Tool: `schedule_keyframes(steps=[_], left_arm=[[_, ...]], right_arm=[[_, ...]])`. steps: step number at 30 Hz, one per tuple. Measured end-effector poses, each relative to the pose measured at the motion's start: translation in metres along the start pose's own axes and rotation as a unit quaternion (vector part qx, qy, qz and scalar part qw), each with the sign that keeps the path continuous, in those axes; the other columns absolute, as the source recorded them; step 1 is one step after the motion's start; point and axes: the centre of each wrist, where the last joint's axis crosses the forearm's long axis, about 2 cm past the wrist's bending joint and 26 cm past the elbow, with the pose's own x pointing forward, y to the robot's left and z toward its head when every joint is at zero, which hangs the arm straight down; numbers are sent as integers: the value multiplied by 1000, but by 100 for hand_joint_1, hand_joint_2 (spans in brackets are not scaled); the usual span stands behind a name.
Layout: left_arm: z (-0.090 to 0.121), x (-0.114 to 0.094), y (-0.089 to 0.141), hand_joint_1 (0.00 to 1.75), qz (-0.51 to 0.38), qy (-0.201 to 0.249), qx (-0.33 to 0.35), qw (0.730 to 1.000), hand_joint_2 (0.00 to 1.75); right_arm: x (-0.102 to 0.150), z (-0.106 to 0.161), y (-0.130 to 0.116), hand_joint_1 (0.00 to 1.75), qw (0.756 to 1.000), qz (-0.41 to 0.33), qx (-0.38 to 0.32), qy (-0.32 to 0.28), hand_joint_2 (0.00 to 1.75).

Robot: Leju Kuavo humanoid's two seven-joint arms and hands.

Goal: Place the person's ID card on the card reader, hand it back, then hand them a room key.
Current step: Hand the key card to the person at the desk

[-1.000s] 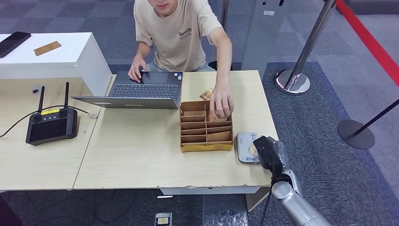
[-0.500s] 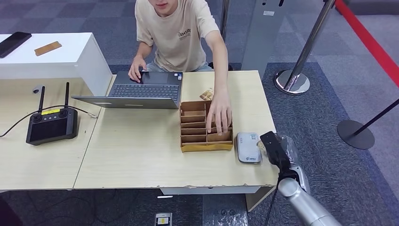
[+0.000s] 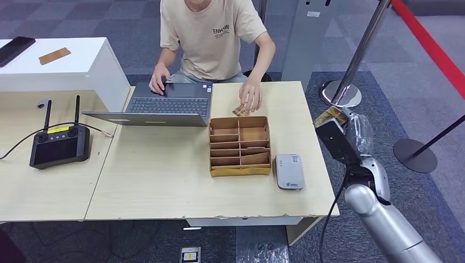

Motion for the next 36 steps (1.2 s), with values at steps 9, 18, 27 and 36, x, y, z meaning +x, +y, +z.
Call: schedule_keyframes(steps=[9,18,27,36], left_arm=[[0,0,1,0,-7,-7,1,1000,0],[0,2,1,0,-19,-12,0,1000,0],[0,3,1,0,-39,-18,4,999,0],[0,4,0,0,-52,-22,4,998,0]], right_arm=[[50,-21,-21,175,995,-31,-11,-94,175],[96,-40,-13,175,986,-6,-11,-166,175],[128,-62,-3,175,978,56,23,-198,175],[138,-81,8,175,973,98,22,-210,175]])
